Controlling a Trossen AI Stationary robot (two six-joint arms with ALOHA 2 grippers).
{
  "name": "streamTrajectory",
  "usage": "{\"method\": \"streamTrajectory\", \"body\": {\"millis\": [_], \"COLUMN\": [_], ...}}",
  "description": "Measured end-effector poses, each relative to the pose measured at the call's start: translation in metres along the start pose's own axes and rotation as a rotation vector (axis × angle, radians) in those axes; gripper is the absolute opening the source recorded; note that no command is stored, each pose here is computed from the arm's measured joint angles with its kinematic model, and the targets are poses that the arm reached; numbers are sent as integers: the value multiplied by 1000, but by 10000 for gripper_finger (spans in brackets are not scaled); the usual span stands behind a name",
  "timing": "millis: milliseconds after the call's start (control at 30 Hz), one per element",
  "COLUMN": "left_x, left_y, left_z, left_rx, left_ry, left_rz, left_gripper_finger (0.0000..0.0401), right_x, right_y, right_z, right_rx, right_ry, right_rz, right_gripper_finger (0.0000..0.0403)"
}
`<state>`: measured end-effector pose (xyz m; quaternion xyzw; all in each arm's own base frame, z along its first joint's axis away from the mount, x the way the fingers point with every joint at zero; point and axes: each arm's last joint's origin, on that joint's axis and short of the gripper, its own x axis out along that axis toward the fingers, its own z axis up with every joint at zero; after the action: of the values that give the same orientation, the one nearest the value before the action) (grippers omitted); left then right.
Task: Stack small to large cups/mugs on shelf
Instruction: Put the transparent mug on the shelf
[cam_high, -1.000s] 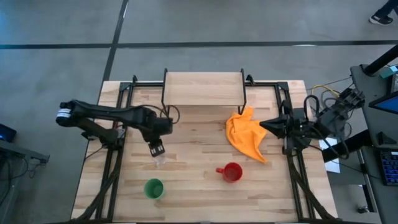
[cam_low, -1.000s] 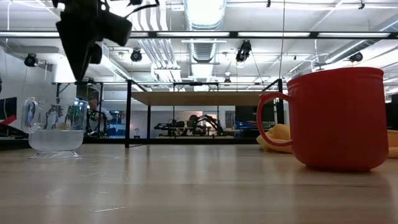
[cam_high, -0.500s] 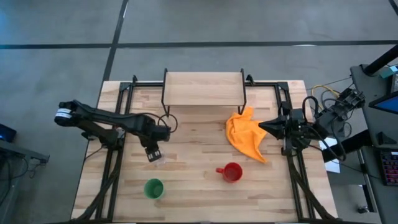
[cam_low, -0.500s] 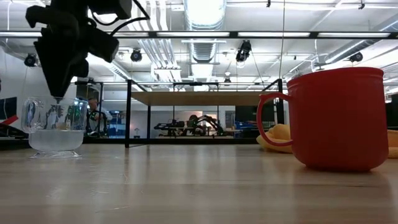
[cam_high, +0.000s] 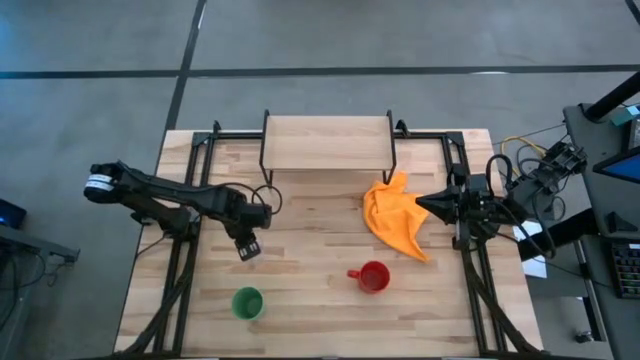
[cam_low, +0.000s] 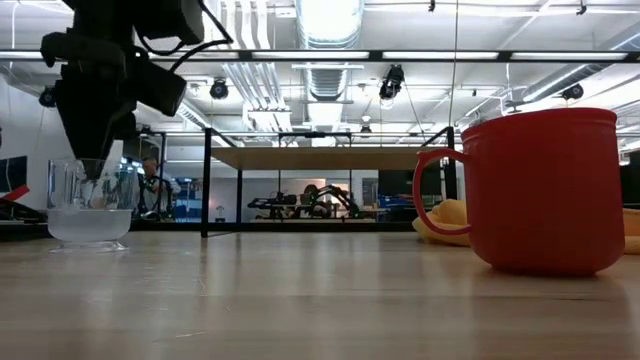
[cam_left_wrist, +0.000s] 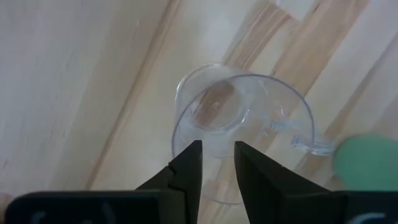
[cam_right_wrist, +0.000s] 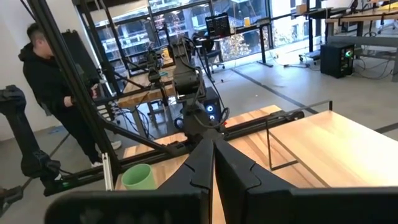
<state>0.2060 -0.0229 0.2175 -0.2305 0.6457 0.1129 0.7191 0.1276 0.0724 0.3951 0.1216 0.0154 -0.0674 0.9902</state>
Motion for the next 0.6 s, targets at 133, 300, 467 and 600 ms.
{"method": "streamTrajectory", "body": {"millis": [133, 300, 467, 600], "left_x": [-6, -15, -14, -15], "left_y": [-3, -5, -3, -3], "left_z": [2, 6, 6, 6], "left_rx": [3, 9, 17, 34], "left_ry": [-22, -65, -95, -111], "left_rz": [-15, -15, 36, 55], "left_gripper_finger": [79, 79, 79, 79], "right_x": [0, 0, 0, 0], "right_y": [0, 0, 0, 0], "right_z": [0, 0, 0, 0], "right_rx": [0, 1, 1, 1], "right_ry": [-1, -1, -1, -1], "right_rz": [0, 0, 0, 0], "right_gripper_finger": [9, 9, 9, 9]}}
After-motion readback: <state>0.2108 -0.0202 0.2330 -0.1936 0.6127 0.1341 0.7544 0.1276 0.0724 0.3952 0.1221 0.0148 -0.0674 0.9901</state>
